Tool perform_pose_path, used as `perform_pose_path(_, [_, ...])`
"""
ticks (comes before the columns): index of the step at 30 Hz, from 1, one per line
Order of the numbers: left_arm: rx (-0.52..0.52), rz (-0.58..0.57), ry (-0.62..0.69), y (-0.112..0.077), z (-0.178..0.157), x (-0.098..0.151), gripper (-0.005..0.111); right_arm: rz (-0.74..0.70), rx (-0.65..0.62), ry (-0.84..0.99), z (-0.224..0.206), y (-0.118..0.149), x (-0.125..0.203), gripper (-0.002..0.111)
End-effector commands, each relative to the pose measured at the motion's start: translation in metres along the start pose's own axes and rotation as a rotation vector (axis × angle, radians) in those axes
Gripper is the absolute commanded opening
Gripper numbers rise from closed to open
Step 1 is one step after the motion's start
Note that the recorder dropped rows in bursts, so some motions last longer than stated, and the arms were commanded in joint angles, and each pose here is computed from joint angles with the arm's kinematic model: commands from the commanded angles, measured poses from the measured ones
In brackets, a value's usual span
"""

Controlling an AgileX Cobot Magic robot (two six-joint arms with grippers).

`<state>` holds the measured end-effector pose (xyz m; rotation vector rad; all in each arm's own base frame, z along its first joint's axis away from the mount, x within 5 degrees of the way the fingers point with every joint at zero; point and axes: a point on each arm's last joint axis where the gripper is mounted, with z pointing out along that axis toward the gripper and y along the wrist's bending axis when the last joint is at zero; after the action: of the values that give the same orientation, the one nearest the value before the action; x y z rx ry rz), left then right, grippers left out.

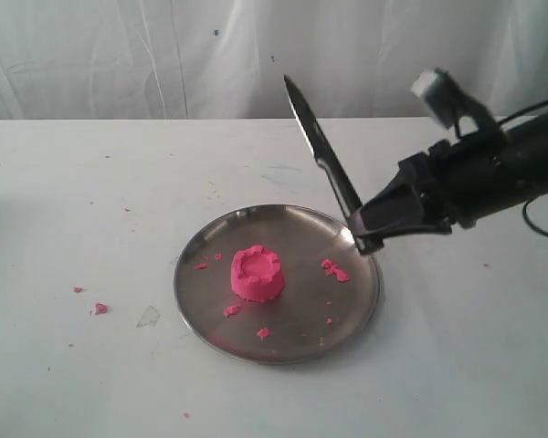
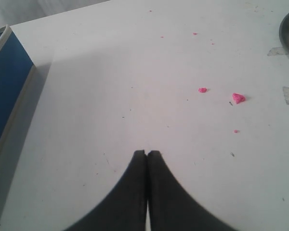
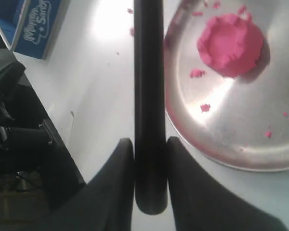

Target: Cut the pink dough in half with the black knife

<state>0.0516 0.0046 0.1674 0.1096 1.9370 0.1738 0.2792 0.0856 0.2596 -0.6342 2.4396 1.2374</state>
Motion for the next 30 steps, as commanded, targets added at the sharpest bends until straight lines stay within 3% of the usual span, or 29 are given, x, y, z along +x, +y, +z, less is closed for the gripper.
perform_pose_path(1, [0.007, -0.009, -0.004, -0.001, 0.0, 0.001, 0.0, -0.227, 0.064, -0.139, -0.037, 0.065, 0.003, 0.0])
perform_pose_path(7, [0.007, -0.009, -0.004, -0.001, 0.0, 0.001, 0.0, -0.45, 0.311, -0.335, -0.075, 0.113, 0.024, 0.0])
perform_pose_path(15, [-0.03, 0.075, 0.0, 0.003, 0.0, 0.001, 0.0, -0.519, 0.356, -0.42, -0.088, 0.136, 0.051, 0.0])
perform_pose_path(20, [-0.103, 0.377, 0.015, 0.009, 0.0, 0.001, 0.0, -0.502, 0.382, -0.439, -0.086, 0.13, 0.052, 0.0])
perform_pose_path(22, [-0.114, 0.418, 0.018, 0.01, 0.0, 0.001, 0.0, -0.491, 0.389, -0.444, -0.085, 0.127, 0.053, 0.0])
perform_pose_path(27, [-0.111, 0.391, -0.055, 0.009, 0.0, -0.005, 0.0, -0.464, 0.397, -0.452, -0.083, 0.123, 0.054, 0.0])
perform_pose_path(30, [-0.08, 0.192, -0.275, 0.005, -0.003, -0.024, 0.0, -0.451, 0.402, -0.459, -0.082, 0.121, 0.054, 0.0])
